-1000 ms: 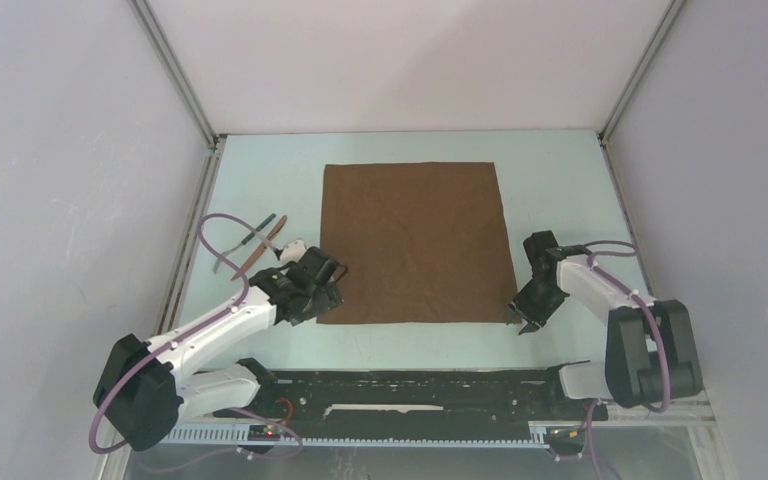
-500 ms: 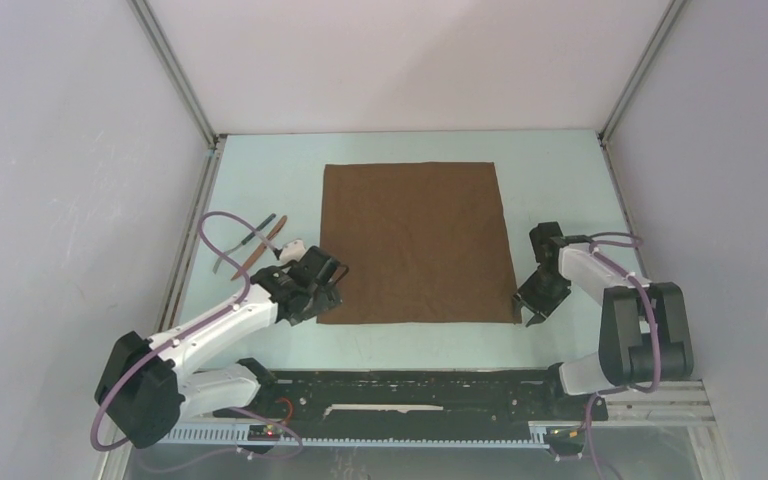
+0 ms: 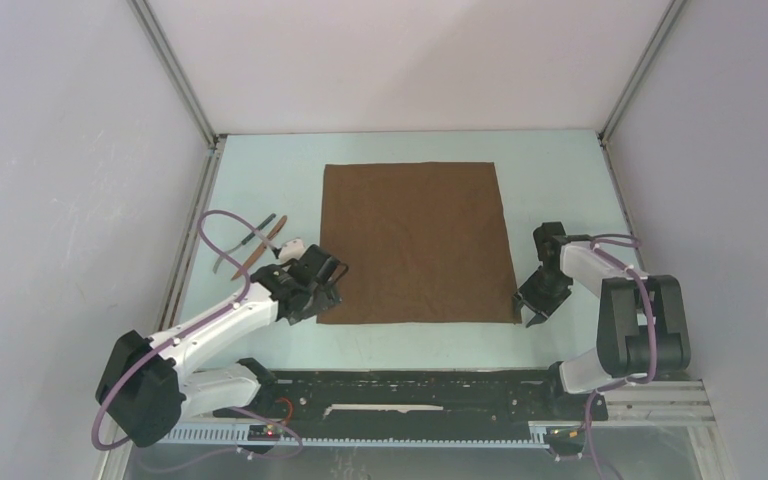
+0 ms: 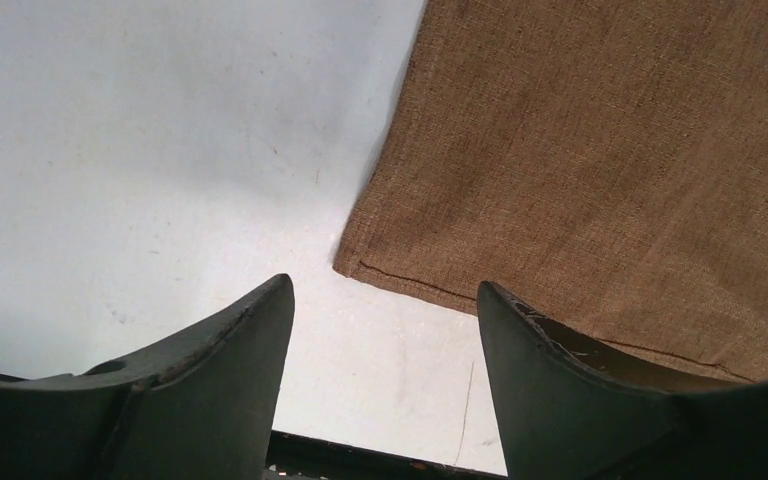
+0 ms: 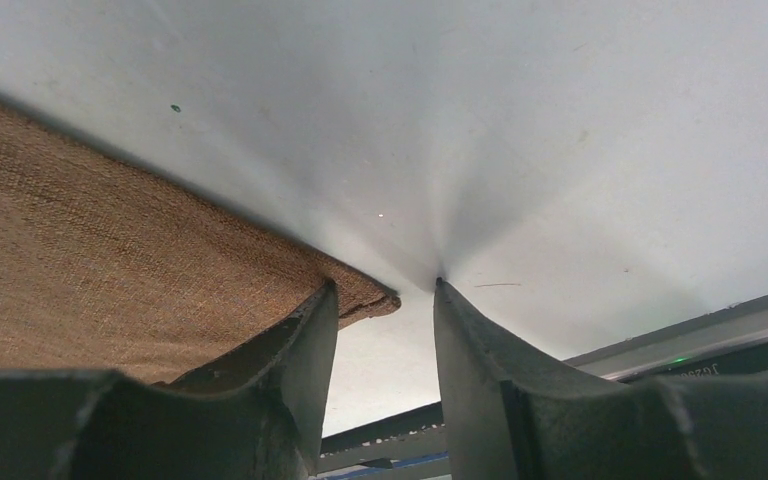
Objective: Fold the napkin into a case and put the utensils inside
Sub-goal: Pick up the flattened napkin from the center of the board.
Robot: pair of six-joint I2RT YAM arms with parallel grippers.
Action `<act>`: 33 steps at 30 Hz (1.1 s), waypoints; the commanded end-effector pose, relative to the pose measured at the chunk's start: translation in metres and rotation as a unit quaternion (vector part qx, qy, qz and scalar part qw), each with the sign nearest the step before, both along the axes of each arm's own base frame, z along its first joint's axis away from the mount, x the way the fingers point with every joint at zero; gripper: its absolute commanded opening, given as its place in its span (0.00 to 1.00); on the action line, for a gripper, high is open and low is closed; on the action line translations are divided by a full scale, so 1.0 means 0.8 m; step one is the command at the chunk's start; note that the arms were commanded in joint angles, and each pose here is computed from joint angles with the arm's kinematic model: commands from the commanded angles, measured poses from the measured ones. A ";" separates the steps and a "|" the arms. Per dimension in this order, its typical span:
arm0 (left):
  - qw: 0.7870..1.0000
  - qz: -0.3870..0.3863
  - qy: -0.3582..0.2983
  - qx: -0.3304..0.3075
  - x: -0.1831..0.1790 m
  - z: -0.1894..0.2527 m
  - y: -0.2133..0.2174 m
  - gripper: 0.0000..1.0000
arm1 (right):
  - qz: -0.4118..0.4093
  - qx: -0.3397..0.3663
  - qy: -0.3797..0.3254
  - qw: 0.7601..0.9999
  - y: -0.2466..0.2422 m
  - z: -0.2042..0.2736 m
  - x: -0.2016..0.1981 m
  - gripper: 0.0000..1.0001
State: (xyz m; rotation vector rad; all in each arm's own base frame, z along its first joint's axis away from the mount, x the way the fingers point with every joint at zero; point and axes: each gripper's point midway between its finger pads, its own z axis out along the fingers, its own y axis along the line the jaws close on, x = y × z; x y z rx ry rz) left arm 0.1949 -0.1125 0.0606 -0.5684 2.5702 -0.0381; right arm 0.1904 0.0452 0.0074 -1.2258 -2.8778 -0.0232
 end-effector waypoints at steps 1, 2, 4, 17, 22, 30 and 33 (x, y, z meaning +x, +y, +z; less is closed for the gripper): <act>1.000 0.022 -0.011 0.012 0.007 0.008 0.010 0.75 | -0.007 -0.009 0.015 1.000 0.001 -0.022 -0.014 0.51; 0.999 0.030 -0.008 0.015 0.006 0.007 0.012 0.75 | -0.010 -0.011 0.015 1.000 0.000 -0.022 -0.014 0.51; 0.999 0.041 0.004 0.017 0.004 0.002 0.015 0.75 | -0.019 -0.011 0.013 1.000 0.000 -0.023 -0.013 0.51; 0.988 0.120 0.075 -0.060 -0.023 -0.047 0.022 0.75 | -0.086 0.012 -0.036 0.996 0.014 -0.025 -0.004 0.30; 0.981 0.147 0.093 -0.080 -0.031 -0.059 0.021 0.75 | -0.101 0.009 -0.058 0.993 0.011 -0.022 -0.004 0.15; 0.970 0.172 0.124 -0.121 -0.033 -0.070 0.000 0.76 | -0.098 0.011 -0.083 0.992 0.010 -0.007 -0.001 0.00; 0.969 0.173 0.125 -0.125 -0.032 -0.068 -0.004 0.75 | -0.095 0.015 -0.094 0.991 0.012 0.003 -0.002 0.00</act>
